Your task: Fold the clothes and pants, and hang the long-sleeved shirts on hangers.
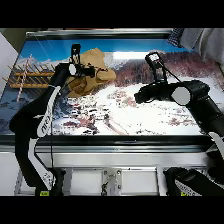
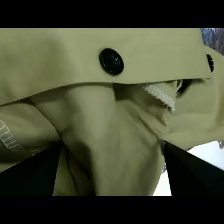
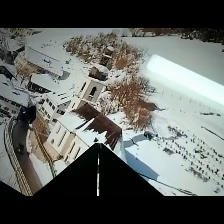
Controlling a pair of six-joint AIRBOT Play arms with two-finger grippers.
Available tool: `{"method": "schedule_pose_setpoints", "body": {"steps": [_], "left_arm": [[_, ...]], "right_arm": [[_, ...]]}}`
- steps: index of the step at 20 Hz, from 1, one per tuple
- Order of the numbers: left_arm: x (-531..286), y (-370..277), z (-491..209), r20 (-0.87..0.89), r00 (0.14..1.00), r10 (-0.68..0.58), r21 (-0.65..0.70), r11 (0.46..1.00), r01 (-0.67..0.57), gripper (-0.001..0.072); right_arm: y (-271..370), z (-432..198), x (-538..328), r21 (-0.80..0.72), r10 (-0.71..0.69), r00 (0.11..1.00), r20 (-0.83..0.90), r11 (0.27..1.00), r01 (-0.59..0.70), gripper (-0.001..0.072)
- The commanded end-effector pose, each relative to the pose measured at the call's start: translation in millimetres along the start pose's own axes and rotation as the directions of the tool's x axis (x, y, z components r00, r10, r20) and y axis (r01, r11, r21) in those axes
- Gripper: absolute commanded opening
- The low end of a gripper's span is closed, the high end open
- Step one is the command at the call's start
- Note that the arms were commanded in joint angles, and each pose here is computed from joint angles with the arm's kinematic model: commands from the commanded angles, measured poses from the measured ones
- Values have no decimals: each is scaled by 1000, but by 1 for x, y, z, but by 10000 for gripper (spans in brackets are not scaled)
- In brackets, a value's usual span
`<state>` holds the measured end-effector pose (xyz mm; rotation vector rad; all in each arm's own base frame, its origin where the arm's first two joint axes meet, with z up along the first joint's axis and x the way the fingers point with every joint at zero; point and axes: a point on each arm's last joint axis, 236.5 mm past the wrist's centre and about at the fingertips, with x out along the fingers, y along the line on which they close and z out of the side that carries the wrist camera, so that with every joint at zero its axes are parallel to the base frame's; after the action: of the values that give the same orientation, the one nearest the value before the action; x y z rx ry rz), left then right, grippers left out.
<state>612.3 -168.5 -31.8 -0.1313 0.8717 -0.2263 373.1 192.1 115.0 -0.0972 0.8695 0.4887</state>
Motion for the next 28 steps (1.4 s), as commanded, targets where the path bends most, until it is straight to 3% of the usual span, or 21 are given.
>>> {"method": "schedule_pose_setpoints", "body": {"steps": [1,2,3,6,10,16,18,23,26,28], "left_arm": [[25,-17,-3,-10,1000,-19,-6,1000,19,459],[24,-18,-5,-26,999,-19,-14,1000,19,159],[21,-19,-5,-39,999,-20,-12,1000,19,31],[-5,-28,7,-86,996,-26,7,1000,27,31],[-71,-58,27,-34,998,-61,166,984,65,31],[-164,-119,-30,-81,988,-134,386,909,155,31],[-189,-139,-60,-119,980,-161,469,860,198,30],[-233,-177,-135,-211,953,-217,623,722,303,31],[-245,-197,-140,-147,948,-281,650,695,307,31],[-246,-202,-130,-99,948,-303,619,727,297,31]], "right_arm": [[0,0,0,0,1,1000,-1,1000,-1,24],[0,0,0,0,1,1000,-1,1000,-1,24],[0,0,0,0,1,1000,-1,1000,-1,24],[0,0,0,1,1,1000,-1,1000,-1,24],[0,5,2,1,0,1000,20,1000,0,24],[0,-6,3,-17,1,1000,-27,1000,-2,25],[-7,2,-11,-15,-19,1000,16,1000,19,25],[-81,27,-92,177,-186,962,199,973,151,25],[-119,25,-124,261,-284,929,236,940,221,25],[-130,22,-126,292,-301,926,229,928,230,37]]}}
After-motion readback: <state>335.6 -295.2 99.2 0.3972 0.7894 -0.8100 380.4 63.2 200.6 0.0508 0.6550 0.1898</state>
